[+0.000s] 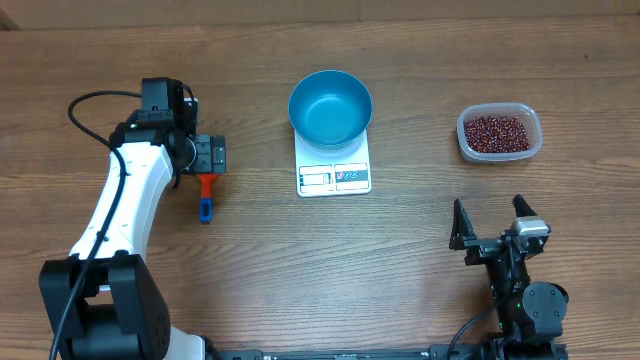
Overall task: Scoop item into bowl and weigh 150g on scale
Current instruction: 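Lower the open left gripper toward the red cup's rim, then align the left gripper fingers around the red cup's rim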
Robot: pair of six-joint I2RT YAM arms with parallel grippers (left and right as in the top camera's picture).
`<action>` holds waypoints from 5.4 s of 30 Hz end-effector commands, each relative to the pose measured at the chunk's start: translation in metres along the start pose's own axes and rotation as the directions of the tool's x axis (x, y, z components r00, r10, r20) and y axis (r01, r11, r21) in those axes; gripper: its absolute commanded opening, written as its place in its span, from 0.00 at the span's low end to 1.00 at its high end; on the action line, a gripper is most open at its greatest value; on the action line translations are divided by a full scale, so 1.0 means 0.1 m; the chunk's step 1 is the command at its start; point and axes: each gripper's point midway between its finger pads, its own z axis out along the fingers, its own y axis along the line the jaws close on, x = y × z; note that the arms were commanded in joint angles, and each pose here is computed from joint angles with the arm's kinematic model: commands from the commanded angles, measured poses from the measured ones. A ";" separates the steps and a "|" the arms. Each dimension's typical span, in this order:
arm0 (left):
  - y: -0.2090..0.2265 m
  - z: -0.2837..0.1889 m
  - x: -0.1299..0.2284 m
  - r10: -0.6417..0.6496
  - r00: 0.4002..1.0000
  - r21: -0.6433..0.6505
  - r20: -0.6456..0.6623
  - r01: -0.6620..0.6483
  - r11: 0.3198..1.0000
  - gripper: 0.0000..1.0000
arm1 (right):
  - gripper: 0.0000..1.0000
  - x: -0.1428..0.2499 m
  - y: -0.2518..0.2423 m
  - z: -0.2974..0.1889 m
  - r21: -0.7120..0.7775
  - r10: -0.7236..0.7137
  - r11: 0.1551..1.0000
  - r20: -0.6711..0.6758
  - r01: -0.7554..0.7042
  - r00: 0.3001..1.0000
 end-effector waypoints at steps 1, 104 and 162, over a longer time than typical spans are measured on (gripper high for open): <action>-0.06 0.04 0.03 -0.010 1.000 0.042 -0.008 0.011 0.999 0.99 | 1.00 0.02 0.02 0.00 -0.007 -0.004 1.000 0.001 0.004 1.000; 0.35 0.41 0.15 -0.131 0.990 -0.102 -0.060 0.124 0.987 1.00 | 1.00 0.02 0.02 0.00 -0.007 -0.004 1.000 0.002 0.004 1.000; 0.31 0.79 0.29 -0.127 0.983 -0.102 -0.131 0.114 0.988 0.99 | 1.00 0.02 0.02 0.00 -0.007 -0.004 1.000 0.002 0.004 1.000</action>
